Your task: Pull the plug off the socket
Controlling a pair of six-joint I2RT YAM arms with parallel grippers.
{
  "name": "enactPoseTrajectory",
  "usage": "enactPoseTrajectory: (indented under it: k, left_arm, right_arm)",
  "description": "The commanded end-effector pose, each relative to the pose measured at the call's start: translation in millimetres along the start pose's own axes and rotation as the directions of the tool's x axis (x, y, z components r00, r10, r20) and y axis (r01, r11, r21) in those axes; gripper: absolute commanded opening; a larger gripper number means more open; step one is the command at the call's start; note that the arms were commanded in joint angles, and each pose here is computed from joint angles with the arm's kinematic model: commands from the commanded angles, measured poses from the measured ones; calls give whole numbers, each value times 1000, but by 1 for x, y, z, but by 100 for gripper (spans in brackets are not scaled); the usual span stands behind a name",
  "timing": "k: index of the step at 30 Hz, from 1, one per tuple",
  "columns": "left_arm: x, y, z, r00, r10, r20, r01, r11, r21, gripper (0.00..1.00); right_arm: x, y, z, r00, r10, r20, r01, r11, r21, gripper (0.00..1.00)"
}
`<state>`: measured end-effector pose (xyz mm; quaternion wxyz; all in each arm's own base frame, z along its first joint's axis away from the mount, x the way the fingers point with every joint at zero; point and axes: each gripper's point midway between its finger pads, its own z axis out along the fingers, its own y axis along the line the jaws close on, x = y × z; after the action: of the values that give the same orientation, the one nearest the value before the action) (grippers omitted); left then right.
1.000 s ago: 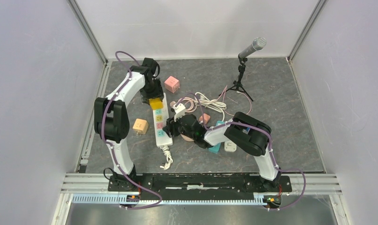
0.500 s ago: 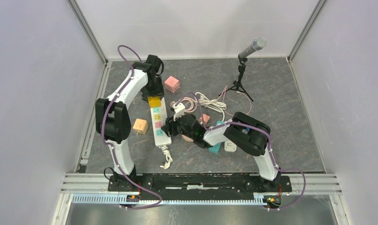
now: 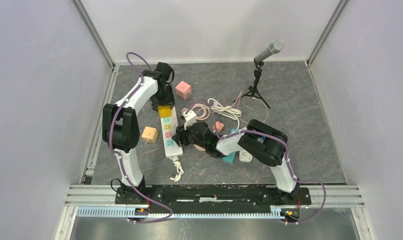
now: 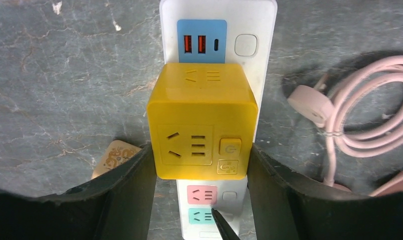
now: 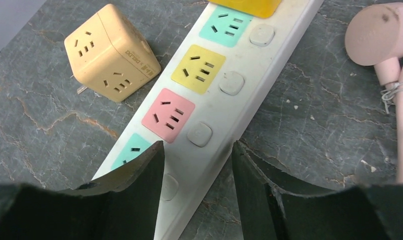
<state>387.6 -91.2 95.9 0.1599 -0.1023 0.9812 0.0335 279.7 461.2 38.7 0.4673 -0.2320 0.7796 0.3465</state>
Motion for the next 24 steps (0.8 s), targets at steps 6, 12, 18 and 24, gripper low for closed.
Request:
enactPoseTrajectory:
  k: [6, 12, 18, 24]
  left_arm:
    - [-16, 10, -28, 974, -87, 208, 106, 991, -80, 35]
    - [-13, 28, -38, 973, -7, 232, 48, 984, -171, 37]
    - [3, 6, -30, 991, -41, 127, 27, 994, 109, 39]
    - [1, 5, -29, 986, -144, 90, 118, 963, 244, 38]
  right_arm:
    - [78, -29, -10, 968, -60, -245, 82, 993, 83, 63]
    - [90, -24, -15, 959, -48, -278, 68, 996, 65, 62]
    - [96, -19, -14, 953, -67, -295, 92, 993, 71, 61]
    - [97, -23, -13, 950, -70, -303, 104, 990, 100, 59]
